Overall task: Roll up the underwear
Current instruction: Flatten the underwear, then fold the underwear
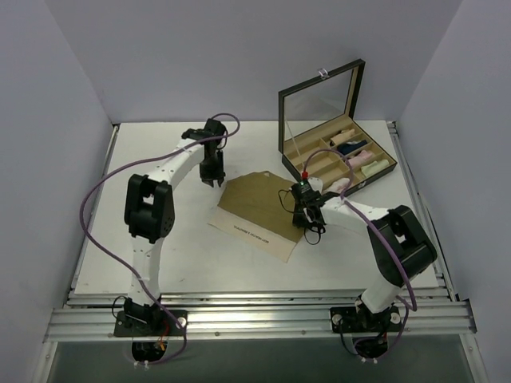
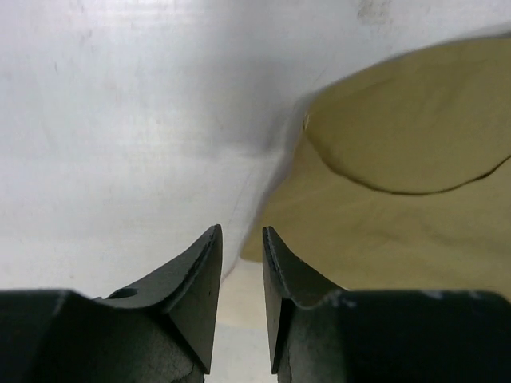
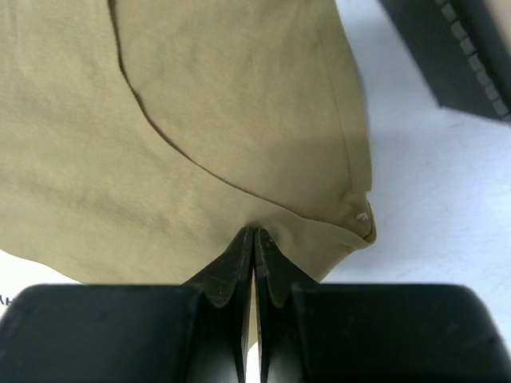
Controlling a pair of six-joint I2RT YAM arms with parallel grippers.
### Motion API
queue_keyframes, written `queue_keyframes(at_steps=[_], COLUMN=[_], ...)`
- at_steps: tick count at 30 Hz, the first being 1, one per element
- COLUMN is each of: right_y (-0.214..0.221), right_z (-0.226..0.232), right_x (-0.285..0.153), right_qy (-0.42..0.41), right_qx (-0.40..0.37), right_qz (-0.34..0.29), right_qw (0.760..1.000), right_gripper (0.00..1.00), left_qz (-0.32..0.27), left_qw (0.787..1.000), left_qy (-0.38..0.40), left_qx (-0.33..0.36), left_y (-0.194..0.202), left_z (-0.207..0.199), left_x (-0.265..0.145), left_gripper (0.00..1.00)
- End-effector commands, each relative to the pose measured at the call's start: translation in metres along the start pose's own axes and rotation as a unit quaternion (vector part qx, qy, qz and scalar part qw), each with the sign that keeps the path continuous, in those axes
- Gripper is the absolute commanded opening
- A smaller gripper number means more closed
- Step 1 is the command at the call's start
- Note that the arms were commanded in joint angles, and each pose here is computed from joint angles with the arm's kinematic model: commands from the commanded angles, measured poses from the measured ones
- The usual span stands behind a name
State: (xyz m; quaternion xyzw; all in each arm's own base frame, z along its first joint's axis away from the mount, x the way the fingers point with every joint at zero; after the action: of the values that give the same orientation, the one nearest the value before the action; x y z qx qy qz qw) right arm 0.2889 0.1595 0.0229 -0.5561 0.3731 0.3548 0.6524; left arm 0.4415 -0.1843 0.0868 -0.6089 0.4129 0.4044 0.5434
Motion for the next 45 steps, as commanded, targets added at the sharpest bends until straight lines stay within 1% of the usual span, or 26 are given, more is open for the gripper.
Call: queue_keyframes(at_steps=[1,3,5,6,7,8,9,11,13,14,15,17,18,19,22,24,28,32,34,35,38,41,45], right_y=[0.039,0.051,0.065,0.067,0.067,0.066,0.062,0.055,0.047,0.045,0.044,0.046,0.049,0.053,0.066,0.071,0.080,0.085,0.086,0.087,0.089,0.087,0.083], right_z=[0.007,0.024,0.044,0.047,0.047,0.045,0.040,0.028,0.018,0.018,0.017,0.018,0.019,0.021,0.016,0.014,0.012,0.007,0.007,0.006,0.005,0.003,-0.001], right_x=[-0.012,-0.018,-0.029,-0.032,-0.037,-0.039,-0.041,-0.048,-0.055,-0.058,-0.061,-0.068,-0.069,-0.070,-0.062,-0.058,-0.047,-0.032,-0.024,-0.022,-0.019,-0.022,-0.023], right_qy=[0.015,0.002,-0.017,-0.020,-0.020,-0.018,-0.013,0.004,0.007,0.005,0.004,-0.005,-0.008,-0.013,-0.011,-0.013,-0.016,-0.005,0.002,0.005,0.005,0.004,0.008], right_qx=[-0.004,0.010,0.001,0.006,0.020,0.025,0.032,0.041,0.063,0.075,0.082,0.099,0.104,0.105,0.117,0.123,0.138,0.135,0.132,0.131,0.134,0.136,0.134], right_qz=[0.052,0.051,0.051,0.050,0.046,0.043,0.037,0.030,0.021,0.017,0.014,0.011,0.013,0.015,0.022,0.023,0.026,0.021,0.022,0.023,0.022,0.018,0.016], right_qw=[0.999,0.999,0.999,0.999,0.999,0.999,0.999,0.999,0.998,0.997,0.997,0.995,0.994,0.994,0.993,0.992,0.990,0.991,0.991,0.991,0.991,0.991,0.991], right_gripper=[0.00,0.00,0.01,0.04,0.07,0.09,0.15,0.22,0.24,0.27,0.27,0.28,0.28,0.29,0.29,0.28,0.28,0.27,0.25,0.19,0.12,0.07,0.05], left_qz=[-0.028,-0.028,-0.014,-0.026,-0.032,-0.023,-0.037,-0.049,-0.036,-0.032,-0.017,-0.022,-0.013,-0.005,0.001,0.010,0.021,0.034,0.031,0.032,0.038,0.044,0.048], left_qw=[0.999,0.998,0.998,0.998,0.998,0.998,0.998,0.997,0.997,0.996,0.996,0.993,0.990,0.990,0.985,0.984,0.971,0.966,0.969,0.968,0.970,0.971,0.975], left_qy=[-0.004,0.000,-0.026,-0.021,-0.014,-0.010,0.010,0.052,0.065,0.077,0.086,0.116,0.134,0.136,0.157,0.156,0.204,0.210,0.196,0.195,0.178,0.165,0.146], left_qx=[-0.042,-0.049,-0.053,-0.060,-0.057,-0.053,-0.048,-0.028,-0.013,0.003,0.008,0.023,0.035,0.042,0.073,0.082,0.119,0.145,0.150,0.153,0.159,0.164,0.163], left_y=[0.016,0.030,0.051,0.054,0.057,0.070,0.072,0.081,0.100,0.112,0.130,0.144,0.159,0.172,0.197,0.210,0.240,0.268,0.272,0.274,0.280,0.287,0.294], left_z=[-0.005,-0.011,-0.001,-0.001,-0.003,-0.002,-0.005,-0.021,-0.030,-0.041,-0.043,-0.058,-0.068,-0.069,-0.082,-0.082,-0.103,-0.113,-0.114,-0.115,-0.113,-0.108,-0.101], left_x=[-0.047,-0.060,-0.062,-0.076,-0.081,-0.080,-0.095,-0.108,-0.107,-0.108,-0.106,-0.104,-0.108,-0.103,-0.104,-0.103,-0.104,-0.094,-0.086,-0.083,-0.070,-0.061,-0.050], left_gripper=[0.35,0.35,0.35,0.35,0.36,0.36,0.37,0.38,0.39,0.39,0.39,0.39,0.40,0.40,0.40,0.40,0.40,0.40,0.40,0.40,0.40,0.40,0.41])
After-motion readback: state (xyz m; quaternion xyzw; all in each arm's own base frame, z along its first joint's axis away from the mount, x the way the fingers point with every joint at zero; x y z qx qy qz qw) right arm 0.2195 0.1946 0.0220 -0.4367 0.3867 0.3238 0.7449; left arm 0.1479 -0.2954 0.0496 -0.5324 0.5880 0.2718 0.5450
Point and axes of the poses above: each gripper's point midway between its finger pads, its own x axis out along the fingers, its own z axis along the line the jaws close on, y = z × x, the point moved 2 cm from there along -x, back along the fingers, and after that the axes turned 2 degrees about -x, right-handed, at the moved point
